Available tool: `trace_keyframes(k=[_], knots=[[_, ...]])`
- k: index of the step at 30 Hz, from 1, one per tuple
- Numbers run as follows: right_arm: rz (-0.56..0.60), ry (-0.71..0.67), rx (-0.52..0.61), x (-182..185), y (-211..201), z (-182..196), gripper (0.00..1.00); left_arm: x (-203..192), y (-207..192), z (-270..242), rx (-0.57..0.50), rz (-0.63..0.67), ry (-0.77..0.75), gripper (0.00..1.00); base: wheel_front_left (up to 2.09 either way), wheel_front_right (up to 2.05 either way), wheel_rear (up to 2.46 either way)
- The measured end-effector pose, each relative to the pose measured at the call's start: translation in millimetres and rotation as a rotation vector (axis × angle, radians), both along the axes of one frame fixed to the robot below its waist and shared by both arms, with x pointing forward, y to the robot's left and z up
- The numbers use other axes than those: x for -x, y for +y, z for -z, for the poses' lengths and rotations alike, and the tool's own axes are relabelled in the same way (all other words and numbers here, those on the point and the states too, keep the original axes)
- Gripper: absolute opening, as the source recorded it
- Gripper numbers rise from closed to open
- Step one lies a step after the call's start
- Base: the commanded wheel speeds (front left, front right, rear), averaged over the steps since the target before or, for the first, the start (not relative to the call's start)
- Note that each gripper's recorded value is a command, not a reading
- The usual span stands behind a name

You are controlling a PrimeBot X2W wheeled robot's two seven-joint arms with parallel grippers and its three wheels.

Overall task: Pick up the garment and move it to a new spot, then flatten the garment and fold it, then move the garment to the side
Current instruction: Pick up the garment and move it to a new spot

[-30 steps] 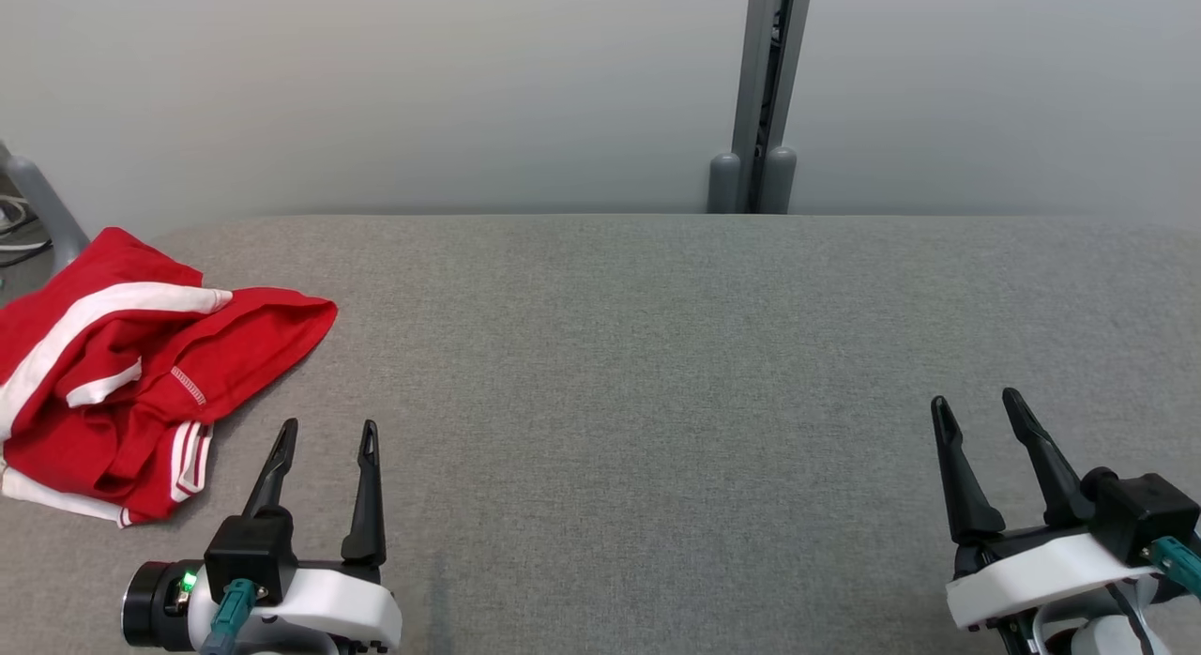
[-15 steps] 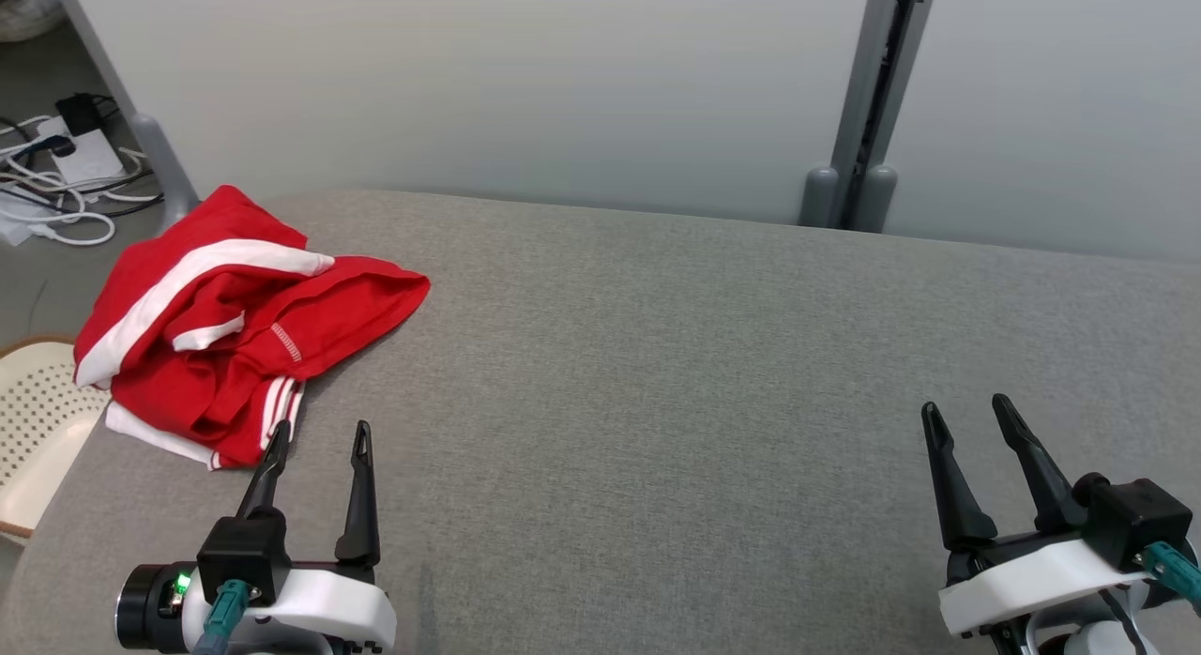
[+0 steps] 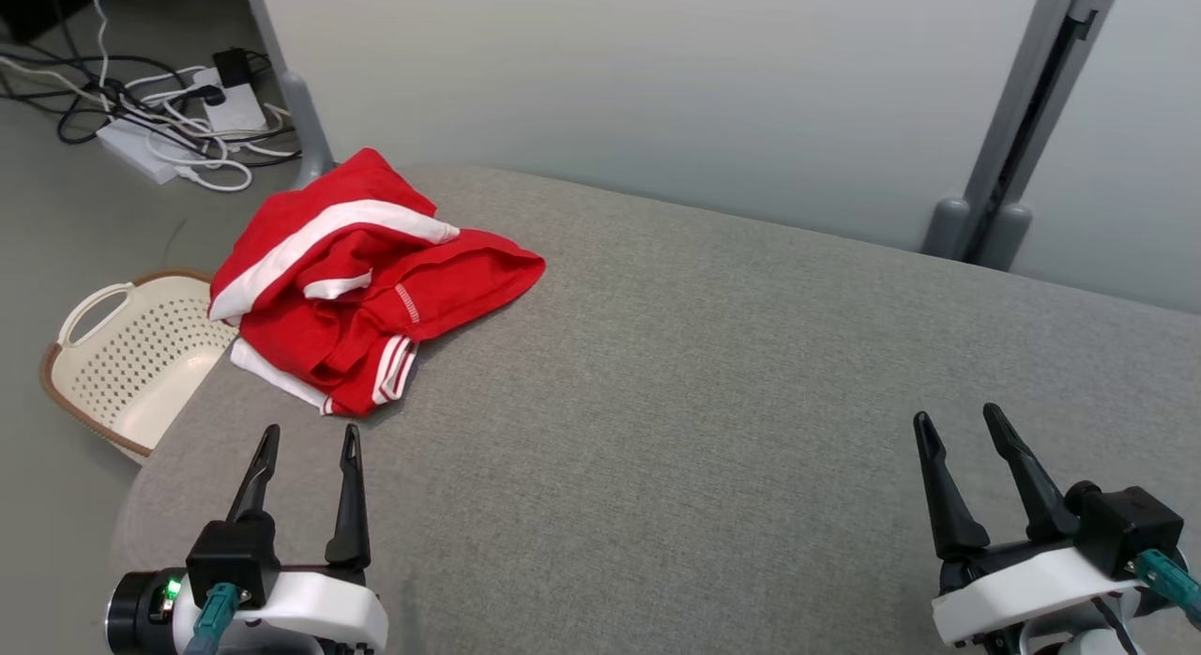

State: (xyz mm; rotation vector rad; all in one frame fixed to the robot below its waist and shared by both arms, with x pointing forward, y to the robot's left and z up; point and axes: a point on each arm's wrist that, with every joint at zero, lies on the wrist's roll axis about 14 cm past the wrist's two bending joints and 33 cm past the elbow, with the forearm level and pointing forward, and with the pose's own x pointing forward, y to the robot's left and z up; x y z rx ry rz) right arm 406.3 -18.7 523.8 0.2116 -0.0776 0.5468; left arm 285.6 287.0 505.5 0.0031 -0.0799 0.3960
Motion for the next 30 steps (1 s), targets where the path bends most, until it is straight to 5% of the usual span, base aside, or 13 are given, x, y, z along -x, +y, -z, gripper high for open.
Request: trace_keyframes(k=[15,30], knots=[[-0.180,0.012,-0.004,8,65,2,1.00,53,39,8,0.018,-0.170,0.016,1.00,0.00,0.00,0.00],[-0.241,0.010,0.004,9,81,3,1.00,63,47,8,0.027,-0.217,0.013,1.00,0.00,0.00,0.00]])
